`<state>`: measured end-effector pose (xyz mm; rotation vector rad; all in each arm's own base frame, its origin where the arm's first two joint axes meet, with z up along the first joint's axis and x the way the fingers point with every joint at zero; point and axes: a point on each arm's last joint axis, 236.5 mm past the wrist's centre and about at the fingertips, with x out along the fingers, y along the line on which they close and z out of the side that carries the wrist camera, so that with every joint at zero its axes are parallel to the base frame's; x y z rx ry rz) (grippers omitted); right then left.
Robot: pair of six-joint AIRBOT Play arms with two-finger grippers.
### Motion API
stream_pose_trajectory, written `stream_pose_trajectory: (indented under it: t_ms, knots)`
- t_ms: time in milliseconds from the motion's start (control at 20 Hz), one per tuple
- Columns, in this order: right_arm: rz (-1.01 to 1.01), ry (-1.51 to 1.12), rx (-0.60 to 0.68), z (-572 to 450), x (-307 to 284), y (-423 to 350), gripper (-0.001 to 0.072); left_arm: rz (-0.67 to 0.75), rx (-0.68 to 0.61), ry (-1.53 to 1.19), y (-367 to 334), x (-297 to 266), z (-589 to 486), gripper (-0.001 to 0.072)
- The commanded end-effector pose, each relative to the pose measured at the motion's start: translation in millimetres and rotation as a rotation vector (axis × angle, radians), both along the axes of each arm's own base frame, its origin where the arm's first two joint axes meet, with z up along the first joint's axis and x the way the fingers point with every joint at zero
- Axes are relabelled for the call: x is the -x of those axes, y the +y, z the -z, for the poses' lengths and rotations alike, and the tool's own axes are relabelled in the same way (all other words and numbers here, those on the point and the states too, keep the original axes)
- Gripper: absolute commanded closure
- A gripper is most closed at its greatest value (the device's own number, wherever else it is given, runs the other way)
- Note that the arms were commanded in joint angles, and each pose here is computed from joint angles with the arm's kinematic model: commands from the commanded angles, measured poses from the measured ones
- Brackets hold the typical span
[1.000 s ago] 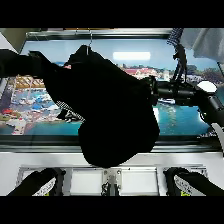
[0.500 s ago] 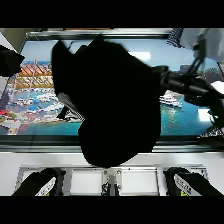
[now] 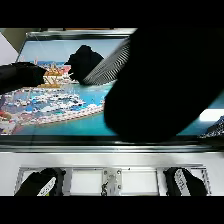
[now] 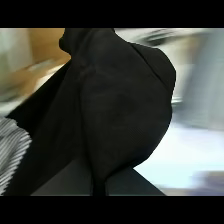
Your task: Fold the clothes and pants, and hang the long-sleeved shirts on hangers.
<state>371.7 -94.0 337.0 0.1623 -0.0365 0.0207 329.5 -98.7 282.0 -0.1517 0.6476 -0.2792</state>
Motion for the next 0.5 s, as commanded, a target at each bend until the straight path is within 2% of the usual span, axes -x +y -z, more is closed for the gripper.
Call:
stream_pose_trajectory:
  t_ms: [0, 250, 450]
  knots:
    - [0.349, -0.054, 0.030, -33.7, 45.1, -89.3, 0.0707, -0.002, 0.019, -0.014, -2.9, -6.9, 8.6, 0.0694]
    - [0.629, -0.030, 0.147, -81.5, 83.7, -158.8, 0.0706, -0.005, 0.018, 0.000, -3.7, -13.0, 18.2, 0.0694]
    - [0.761, -0.055, 0.234, -133.9, 101.6, -185.4, 0.0707, -0.003, 0.016, 0.036, -6.2, -21.0, 30.6, 0.0694]
